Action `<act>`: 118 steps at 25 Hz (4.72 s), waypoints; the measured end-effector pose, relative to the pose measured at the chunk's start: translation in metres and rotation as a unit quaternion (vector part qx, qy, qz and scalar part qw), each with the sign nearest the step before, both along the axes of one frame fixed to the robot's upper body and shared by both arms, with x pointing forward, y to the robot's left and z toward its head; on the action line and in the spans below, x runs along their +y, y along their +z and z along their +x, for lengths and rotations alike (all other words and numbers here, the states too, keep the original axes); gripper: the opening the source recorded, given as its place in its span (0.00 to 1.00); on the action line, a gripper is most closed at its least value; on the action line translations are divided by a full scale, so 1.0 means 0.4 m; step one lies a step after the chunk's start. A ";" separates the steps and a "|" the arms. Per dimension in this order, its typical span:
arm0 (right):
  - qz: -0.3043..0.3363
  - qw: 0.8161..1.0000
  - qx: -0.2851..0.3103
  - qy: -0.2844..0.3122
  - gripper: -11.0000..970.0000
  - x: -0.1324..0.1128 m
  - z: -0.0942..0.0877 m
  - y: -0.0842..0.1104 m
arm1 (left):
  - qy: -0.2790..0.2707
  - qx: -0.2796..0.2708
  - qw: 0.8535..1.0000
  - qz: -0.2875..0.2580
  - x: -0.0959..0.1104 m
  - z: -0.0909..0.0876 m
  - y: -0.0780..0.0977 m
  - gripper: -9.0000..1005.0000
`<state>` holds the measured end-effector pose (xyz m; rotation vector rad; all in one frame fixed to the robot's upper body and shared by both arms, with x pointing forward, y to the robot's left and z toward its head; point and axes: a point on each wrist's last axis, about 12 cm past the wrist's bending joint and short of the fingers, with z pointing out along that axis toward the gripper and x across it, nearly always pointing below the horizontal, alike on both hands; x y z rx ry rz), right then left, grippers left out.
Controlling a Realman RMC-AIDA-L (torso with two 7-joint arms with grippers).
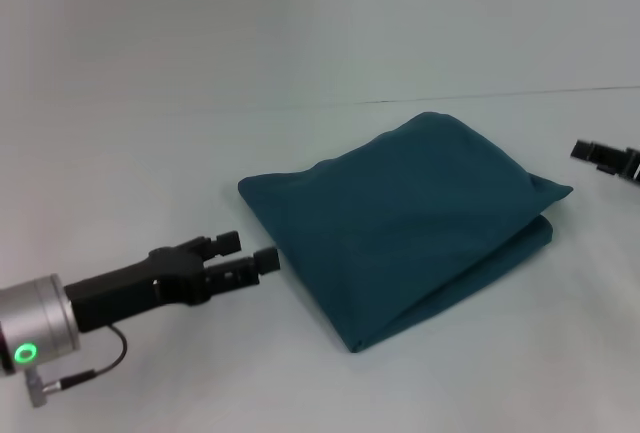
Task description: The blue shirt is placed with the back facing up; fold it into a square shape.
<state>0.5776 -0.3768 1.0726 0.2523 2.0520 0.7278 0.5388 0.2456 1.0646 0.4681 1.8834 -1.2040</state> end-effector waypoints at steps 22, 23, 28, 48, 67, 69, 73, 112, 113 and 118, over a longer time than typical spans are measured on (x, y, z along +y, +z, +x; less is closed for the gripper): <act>-0.011 0.989 0.062 0.131 0.88 0.079 0.115 0.140 | 0.155 0.084 0.984 0.011 0.009 0.113 -0.008 0.95; -0.013 0.989 0.060 0.132 0.88 0.083 0.119 0.141 | 0.158 0.086 0.984 0.012 0.007 0.116 -0.009 0.95; -0.020 0.990 0.048 0.133 0.88 0.091 0.129 0.149 | 0.172 0.092 0.981 0.025 -0.011 0.136 -0.016 0.95; -0.018 0.991 0.040 0.130 0.88 0.110 0.140 0.155 | 0.179 0.100 0.973 0.110 -0.154 0.214 -0.027 0.95; -0.015 0.990 0.038 0.138 0.88 0.138 0.140 0.143 | 0.174 0.094 0.971 0.135 -0.195 0.232 -0.022 0.95; -0.018 0.989 0.037 0.139 0.88 0.141 0.141 0.142 | 0.175 0.094 0.971 0.136 -0.195 0.233 -0.021 0.95; -0.026 0.989 0.032 0.140 0.88 0.147 0.143 0.137 | 0.176 0.093 0.970 0.137 -0.195 0.234 -0.021 0.95; -0.033 0.990 0.025 0.136 0.56 0.162 0.154 0.138 | 0.171 0.087 0.968 0.162 -0.226 0.245 -0.019 0.84; -0.033 0.990 0.025 0.135 0.56 0.161 0.154 0.138 | 0.168 0.084 0.968 0.167 -0.227 0.244 -0.019 0.84; -0.032 0.990 0.027 0.135 0.56 0.161 0.152 0.135 | 0.157 0.075 0.968 0.180 -0.230 0.242 -0.020 0.81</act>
